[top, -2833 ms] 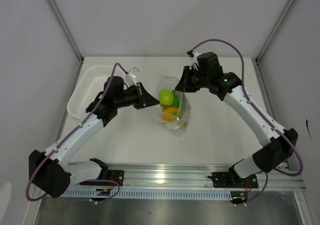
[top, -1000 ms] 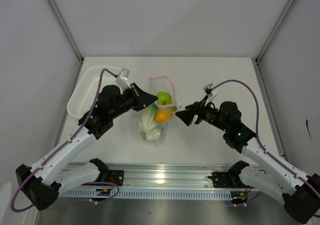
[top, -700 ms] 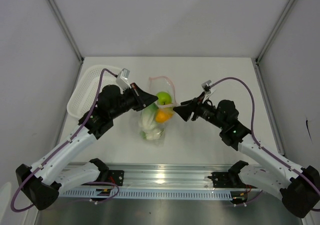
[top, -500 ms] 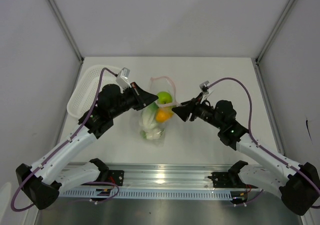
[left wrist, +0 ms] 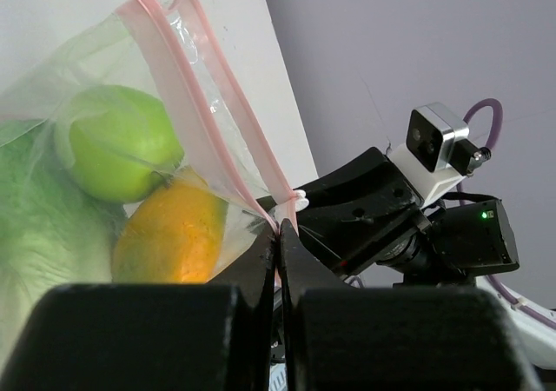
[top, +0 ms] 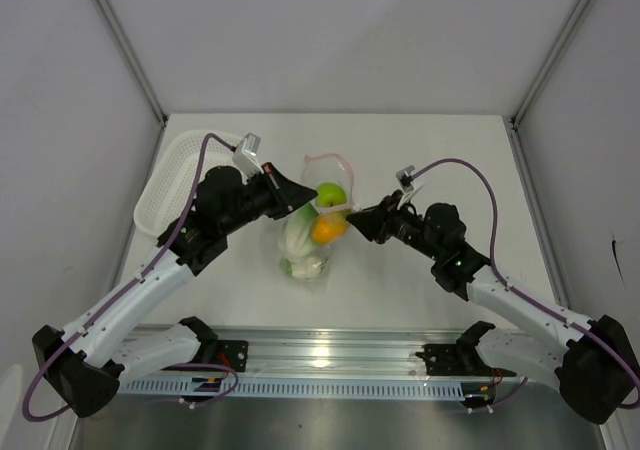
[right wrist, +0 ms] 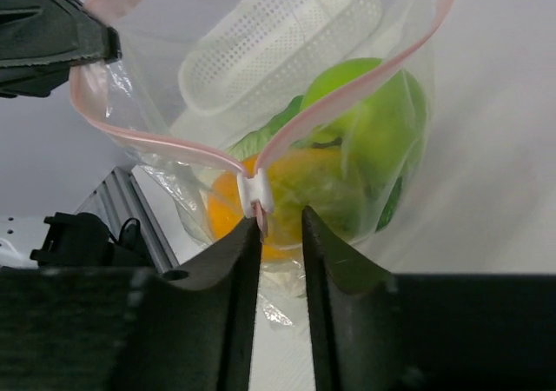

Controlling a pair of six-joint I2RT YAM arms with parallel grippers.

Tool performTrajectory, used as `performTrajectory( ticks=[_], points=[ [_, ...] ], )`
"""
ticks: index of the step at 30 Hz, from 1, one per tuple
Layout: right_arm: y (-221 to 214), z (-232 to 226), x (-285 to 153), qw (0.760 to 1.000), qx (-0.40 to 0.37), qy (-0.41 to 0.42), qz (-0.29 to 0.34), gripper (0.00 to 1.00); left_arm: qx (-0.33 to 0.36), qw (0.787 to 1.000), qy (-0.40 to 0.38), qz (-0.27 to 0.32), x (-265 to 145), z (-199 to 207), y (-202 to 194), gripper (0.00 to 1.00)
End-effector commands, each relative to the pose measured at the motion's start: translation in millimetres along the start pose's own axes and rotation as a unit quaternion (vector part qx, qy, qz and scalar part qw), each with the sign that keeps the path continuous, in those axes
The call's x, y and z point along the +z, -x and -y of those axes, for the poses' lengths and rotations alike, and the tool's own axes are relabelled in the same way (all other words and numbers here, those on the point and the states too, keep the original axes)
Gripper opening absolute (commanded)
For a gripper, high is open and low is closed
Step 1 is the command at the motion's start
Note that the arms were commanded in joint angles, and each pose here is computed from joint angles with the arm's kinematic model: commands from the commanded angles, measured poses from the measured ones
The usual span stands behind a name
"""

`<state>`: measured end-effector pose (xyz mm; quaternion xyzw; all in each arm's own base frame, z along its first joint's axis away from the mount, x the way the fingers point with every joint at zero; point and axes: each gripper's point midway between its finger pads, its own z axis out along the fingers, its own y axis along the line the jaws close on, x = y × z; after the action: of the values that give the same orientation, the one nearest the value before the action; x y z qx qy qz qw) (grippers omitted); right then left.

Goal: Place the food in the zip-top bag and seal the zipper
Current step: Adjust the zipper food storage bag at the center of the board.

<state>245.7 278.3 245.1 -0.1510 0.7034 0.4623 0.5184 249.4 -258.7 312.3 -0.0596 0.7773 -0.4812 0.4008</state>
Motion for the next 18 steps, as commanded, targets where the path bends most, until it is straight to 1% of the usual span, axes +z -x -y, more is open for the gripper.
performTrajectory(
  ticks=[1,3,4,5,7,8,10,11,18],
  points=[
    [37.3,-11.0,8.2,0.998,-0.030,0.007,0.053,0.23,0.007,0.999,-0.044,0.023,-8.8,32.6,16.7,0.01],
    [42.6,-11.9,14.0,0.998,-0.045,0.007,0.049,0.15,0.011,0.999,-0.042,0.023,-10.0,30.8,16.1,0.01],
    [53.5,-16.7,16.5,0.997,-0.052,0.009,0.053,0.05,0.012,0.999,-0.039,0.023,-9.8,28.7,15.2,0.01],
    [56.3,-16.5,19.2,0.997,-0.059,0.007,0.051,0.00,0.016,0.999,-0.037,0.022,-11.6,26.4,13.7,0.01],
    [62.3,-17.0,21.7,0.996,-0.081,0.003,0.046,0.00,0.019,0.999,-0.030,0.025,-12.6,21.9,12.6,0.01],
    [74.1,-23.0,22.9,0.994,-0.091,0.009,0.053,0.00,0.023,0.999,-0.024,0.023,-13.5,18.3,11.0,0.01],
    [76.4,-27.1,25.7,0.993,-0.105,0.018,0.042,0.00,0.028,0.999,-0.013,0.027,-16.8,11.9,10.6,0.00],
    [86.5,-33.4,26.3,0.991,-0.118,0.028,0.048,0.00,0.033,0.999,-0.006,0.026,-18.5,7.4,8.5,0.01],
    [86.4,-52.2,28.1,0.984,-0.153,0.095,-0.003,0.00,0.059,0.997,0.034,0.045,-34.8,-12.9,9.4,0.01]
  ],
)
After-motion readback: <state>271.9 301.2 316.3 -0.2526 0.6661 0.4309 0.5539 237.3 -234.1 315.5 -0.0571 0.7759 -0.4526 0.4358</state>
